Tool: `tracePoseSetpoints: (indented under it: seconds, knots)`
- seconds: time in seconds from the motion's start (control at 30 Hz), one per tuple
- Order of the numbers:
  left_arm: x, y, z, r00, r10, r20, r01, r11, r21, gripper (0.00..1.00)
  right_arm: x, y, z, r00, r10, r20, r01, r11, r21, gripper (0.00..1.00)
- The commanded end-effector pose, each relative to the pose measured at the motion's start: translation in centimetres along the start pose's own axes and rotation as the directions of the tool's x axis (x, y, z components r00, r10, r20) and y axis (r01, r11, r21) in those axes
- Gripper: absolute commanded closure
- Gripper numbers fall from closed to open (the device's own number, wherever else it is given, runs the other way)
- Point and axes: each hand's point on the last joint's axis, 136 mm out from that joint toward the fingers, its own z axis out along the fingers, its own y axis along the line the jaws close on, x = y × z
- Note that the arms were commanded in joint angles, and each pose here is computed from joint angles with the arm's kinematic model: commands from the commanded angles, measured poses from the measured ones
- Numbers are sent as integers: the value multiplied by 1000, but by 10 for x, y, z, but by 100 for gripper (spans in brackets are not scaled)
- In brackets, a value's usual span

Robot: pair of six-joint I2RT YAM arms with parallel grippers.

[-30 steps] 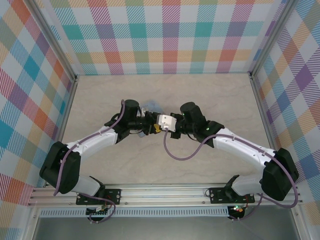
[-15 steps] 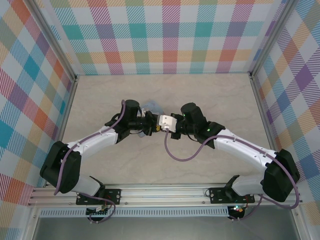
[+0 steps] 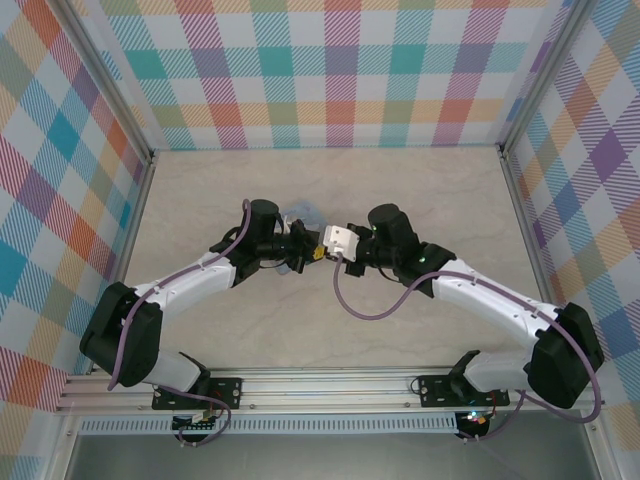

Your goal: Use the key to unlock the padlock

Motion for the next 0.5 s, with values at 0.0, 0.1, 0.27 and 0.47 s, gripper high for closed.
tracePoseSetpoints:
  seconds: [0.0, 0.1, 0.27, 0.47]
  knots:
    - [-1, 9, -1, 1000, 11, 28, -10, 999, -36, 100, -24, -11, -14, 995, 19, 101, -22, 999, 26, 89]
    - [-5, 6, -2, 998, 41, 56, -39, 999, -29, 100, -26, -13, -19, 993, 42, 112, -46, 999, 27, 77]
    - [-20, -6, -8, 974, 156, 164, -156, 988, -16, 100, -35, -18, -38, 970, 166, 177, -174, 984, 34, 63]
    - [-44, -30, -28, 869, 340, 361, -351, 936, -36, 100, -28, -37, -59, 818, 524, 237, -546, 837, 34, 52]
